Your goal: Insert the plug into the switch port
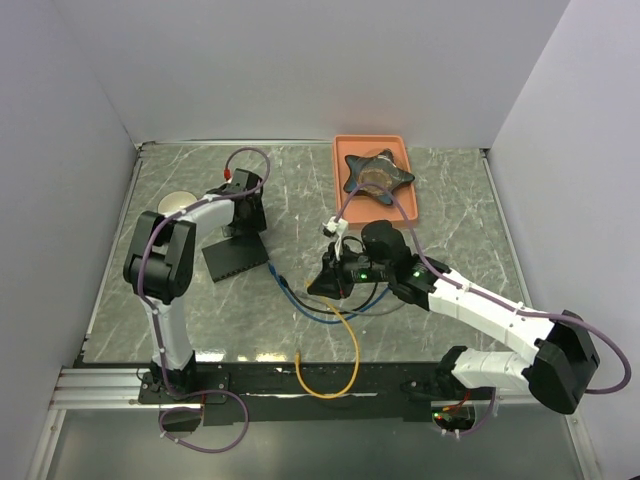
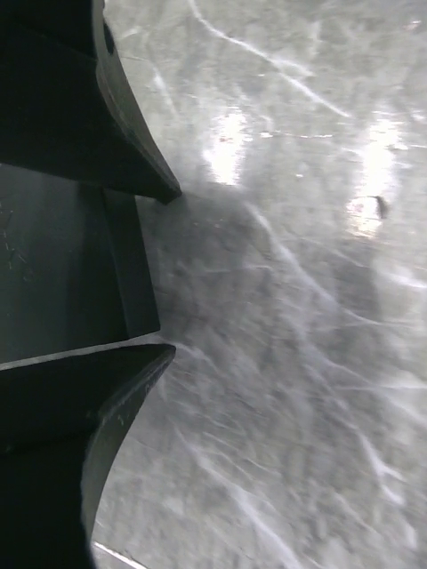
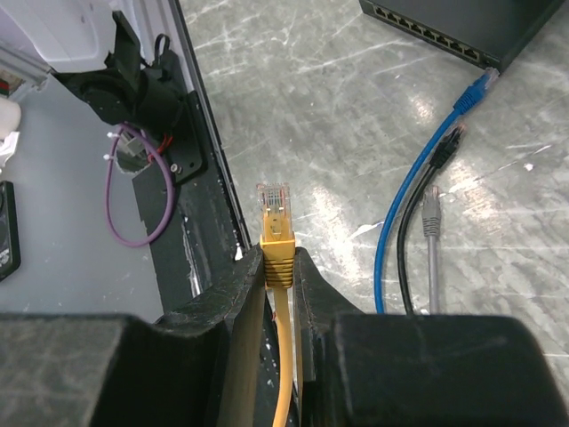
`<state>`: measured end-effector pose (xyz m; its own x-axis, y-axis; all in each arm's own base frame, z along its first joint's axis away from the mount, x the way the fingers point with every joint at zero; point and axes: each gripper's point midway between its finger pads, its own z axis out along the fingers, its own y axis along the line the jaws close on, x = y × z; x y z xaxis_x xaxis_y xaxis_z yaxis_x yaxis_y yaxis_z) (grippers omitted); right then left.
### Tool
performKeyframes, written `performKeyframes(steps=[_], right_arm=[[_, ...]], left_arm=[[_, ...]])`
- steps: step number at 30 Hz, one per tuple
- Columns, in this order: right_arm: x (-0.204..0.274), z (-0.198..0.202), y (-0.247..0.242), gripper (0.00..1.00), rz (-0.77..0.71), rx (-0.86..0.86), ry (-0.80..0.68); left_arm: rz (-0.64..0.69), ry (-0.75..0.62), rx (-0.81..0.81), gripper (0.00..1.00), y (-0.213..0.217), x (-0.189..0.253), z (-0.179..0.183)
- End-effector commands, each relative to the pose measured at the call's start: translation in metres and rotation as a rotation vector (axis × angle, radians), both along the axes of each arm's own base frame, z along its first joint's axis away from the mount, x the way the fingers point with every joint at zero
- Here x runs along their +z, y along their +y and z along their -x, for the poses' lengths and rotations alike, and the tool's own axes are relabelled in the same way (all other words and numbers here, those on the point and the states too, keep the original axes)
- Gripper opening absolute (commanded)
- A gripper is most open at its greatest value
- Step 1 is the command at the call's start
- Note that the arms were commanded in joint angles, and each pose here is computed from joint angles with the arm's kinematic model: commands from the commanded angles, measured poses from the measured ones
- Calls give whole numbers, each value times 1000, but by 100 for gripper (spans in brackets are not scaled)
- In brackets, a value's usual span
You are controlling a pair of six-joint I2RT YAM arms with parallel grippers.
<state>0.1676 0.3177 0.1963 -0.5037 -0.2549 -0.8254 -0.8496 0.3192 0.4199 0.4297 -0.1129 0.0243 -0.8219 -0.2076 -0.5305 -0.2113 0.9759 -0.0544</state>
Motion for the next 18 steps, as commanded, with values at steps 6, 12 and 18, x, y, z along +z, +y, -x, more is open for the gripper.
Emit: performKeyframes(steps=[6, 12, 18], right_arm=[[32, 2, 14, 0, -48, 23, -82], [27, 6, 14, 0, -41, 28, -77], [22, 9, 23, 0, -20, 43, -66]], left_arm=[[-27, -34, 94, 85, 26, 29, 17], [-20, -16, 157, 85, 55, 11, 30], [36, -17, 203, 85, 69, 0, 51]])
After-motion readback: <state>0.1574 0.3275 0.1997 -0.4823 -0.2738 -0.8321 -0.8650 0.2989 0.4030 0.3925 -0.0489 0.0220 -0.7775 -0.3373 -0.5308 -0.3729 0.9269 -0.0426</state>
